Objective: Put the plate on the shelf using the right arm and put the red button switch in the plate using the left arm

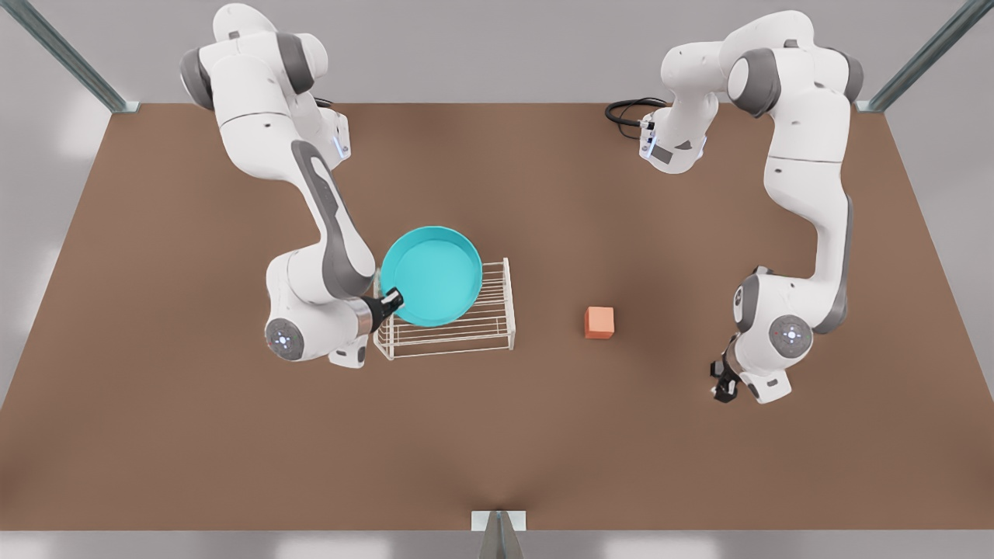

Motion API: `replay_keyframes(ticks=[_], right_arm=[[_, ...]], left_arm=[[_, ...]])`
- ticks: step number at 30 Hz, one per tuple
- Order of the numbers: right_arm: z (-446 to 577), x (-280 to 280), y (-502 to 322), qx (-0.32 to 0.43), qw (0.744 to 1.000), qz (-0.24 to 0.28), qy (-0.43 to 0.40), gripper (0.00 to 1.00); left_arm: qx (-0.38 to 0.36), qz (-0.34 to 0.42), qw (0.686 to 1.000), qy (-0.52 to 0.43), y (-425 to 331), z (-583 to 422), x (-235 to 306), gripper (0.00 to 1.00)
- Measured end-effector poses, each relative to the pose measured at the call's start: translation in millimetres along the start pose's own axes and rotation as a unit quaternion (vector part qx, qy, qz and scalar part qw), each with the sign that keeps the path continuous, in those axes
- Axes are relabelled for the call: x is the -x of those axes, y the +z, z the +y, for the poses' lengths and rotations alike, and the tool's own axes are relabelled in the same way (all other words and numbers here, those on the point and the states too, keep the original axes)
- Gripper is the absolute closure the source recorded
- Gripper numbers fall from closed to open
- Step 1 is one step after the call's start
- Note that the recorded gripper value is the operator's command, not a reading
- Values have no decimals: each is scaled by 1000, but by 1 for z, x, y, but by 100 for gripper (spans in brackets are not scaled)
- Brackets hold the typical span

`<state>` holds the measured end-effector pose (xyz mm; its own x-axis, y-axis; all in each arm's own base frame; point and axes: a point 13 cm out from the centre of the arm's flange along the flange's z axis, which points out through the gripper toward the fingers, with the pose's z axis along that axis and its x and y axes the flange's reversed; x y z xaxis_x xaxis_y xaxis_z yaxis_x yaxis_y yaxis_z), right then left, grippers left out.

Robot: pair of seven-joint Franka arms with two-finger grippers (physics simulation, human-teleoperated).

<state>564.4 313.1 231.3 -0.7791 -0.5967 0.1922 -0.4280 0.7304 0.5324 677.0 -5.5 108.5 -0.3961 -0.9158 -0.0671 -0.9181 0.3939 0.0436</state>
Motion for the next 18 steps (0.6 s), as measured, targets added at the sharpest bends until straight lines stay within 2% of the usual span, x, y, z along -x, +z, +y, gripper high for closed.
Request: replay_keyframes(ticks=[1, 2, 3, 5, 7, 9, 11, 14, 16, 18], right_arm=[[1, 3, 3, 0, 1000, -3, 6, 76], [1, 6, 4, -1, 1000, -7, 13, 28], [1, 9, 4, -2, 1000, -12, 19, 0], [1, 13, 0, -4, 999, -22, 31, 0], [6, 10, -38, -15, 998, -54, 38, 0], [18, -13, -135, -46, 990, -124, 40, 0], [-24, -54, -215, -101, 978, -163, 81, 0], [-98, -128, -254, -174, 963, -132, 160, 0], [-122, -193, -220, -173, 961, -90, 197, 0], [-144, -228, -212, -185, 954, -78, 222, 0]], left_arm=[[2, -6, 1000, -6, 6, 2, 3, 0], [2, -10, 1000, -12, 12, 4, 7, 0], [4, -15, 1000, -21, 20, 7, 12, 0], [10, -24, 999, -34, 36, 18, 20, 0], [8, -31, 998, -45, 42, 21, 22, 0], [6, -34, 998, -55, 47, 21, 21, 0], [4, -35, 997, -67, 55, 22, 22, 0], [2, -38, 996, -81, 65, 24, 24, 0], [1, -40, 995, -87, 69, 25, 24, 0], [2, -43, 995, -95, 76, 30, 26, 0]])
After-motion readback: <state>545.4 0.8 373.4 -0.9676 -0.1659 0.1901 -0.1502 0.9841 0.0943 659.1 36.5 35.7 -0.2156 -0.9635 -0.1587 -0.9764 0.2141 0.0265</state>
